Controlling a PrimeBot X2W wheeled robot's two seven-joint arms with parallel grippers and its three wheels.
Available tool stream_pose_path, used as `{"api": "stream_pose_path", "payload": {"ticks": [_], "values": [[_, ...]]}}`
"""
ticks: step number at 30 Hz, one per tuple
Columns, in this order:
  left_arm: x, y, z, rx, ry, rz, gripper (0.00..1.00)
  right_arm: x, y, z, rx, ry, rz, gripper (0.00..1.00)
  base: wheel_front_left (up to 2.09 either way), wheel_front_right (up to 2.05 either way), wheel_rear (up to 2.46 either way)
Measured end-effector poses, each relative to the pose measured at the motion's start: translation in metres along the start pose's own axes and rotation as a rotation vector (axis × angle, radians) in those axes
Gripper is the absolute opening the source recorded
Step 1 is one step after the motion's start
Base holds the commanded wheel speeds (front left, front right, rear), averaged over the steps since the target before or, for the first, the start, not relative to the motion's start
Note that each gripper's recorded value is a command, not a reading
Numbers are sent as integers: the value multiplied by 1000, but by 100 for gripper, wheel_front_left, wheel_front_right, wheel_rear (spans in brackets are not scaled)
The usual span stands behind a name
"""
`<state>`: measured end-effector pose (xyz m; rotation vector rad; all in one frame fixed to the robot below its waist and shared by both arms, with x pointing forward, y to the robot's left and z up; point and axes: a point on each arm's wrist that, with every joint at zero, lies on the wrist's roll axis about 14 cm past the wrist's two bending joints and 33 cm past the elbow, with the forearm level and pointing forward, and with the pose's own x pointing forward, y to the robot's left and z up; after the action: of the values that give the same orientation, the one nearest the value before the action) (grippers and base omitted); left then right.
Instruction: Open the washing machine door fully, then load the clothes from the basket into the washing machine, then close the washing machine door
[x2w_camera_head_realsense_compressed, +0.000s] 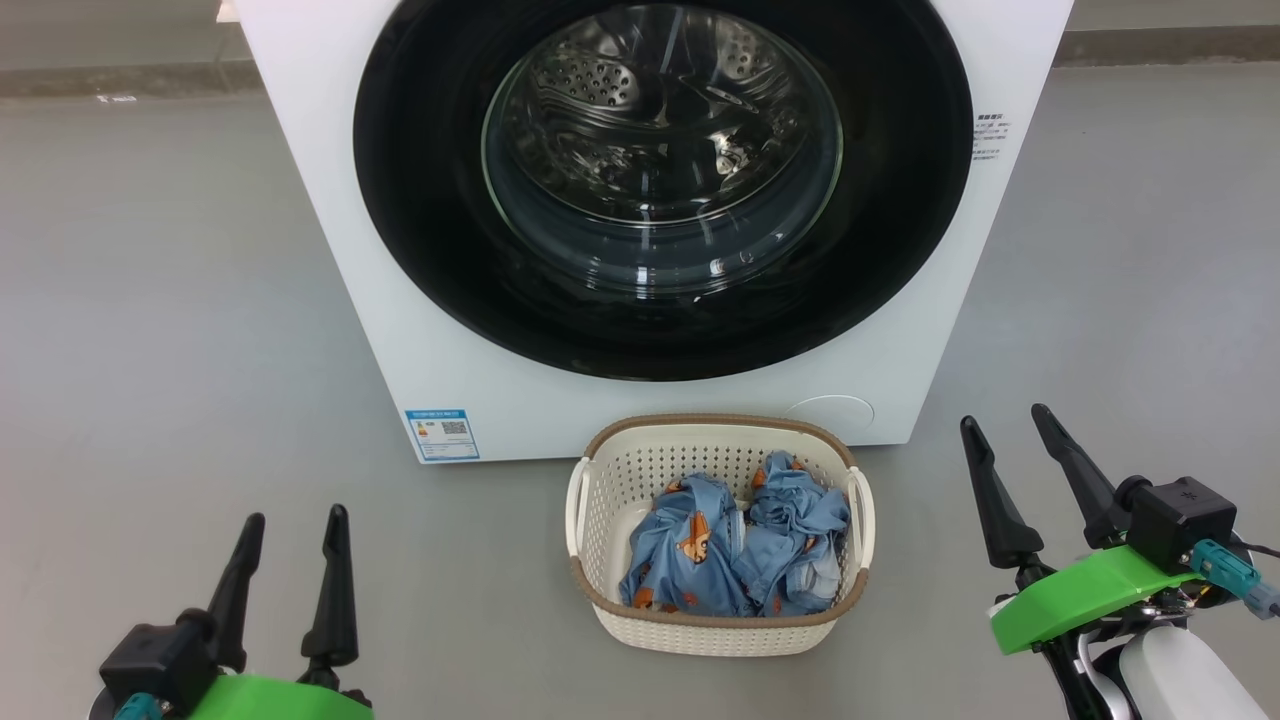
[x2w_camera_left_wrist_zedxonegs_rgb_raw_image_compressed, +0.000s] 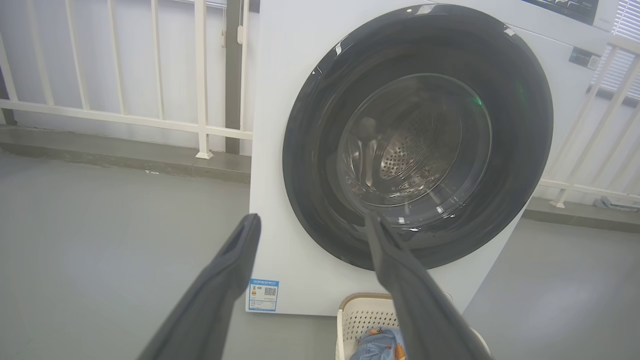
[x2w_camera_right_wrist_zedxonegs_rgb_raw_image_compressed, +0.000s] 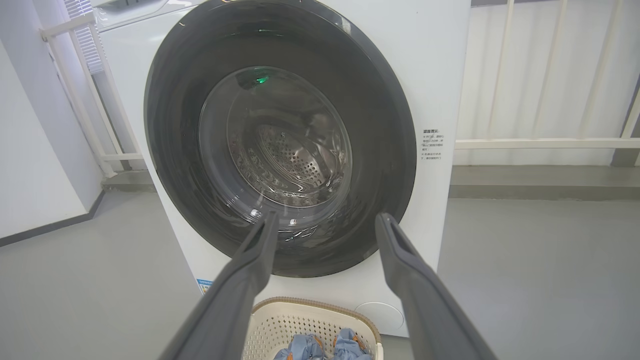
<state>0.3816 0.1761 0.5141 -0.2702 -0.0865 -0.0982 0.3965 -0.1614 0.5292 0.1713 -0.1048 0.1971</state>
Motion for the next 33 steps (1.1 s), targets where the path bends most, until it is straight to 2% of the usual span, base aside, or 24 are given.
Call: {"api": "stream_pose_path", "payload": {"ticks": [19, 33], "values": [[0, 1, 0, 15, 3, -5, 100, 0, 1, -1, 4, 2, 1, 100, 10, 10, -19], [2, 1, 2, 18, -2, -7, 100, 0, 1, -2, 6, 4, 0, 100, 100, 100, -199]]}}
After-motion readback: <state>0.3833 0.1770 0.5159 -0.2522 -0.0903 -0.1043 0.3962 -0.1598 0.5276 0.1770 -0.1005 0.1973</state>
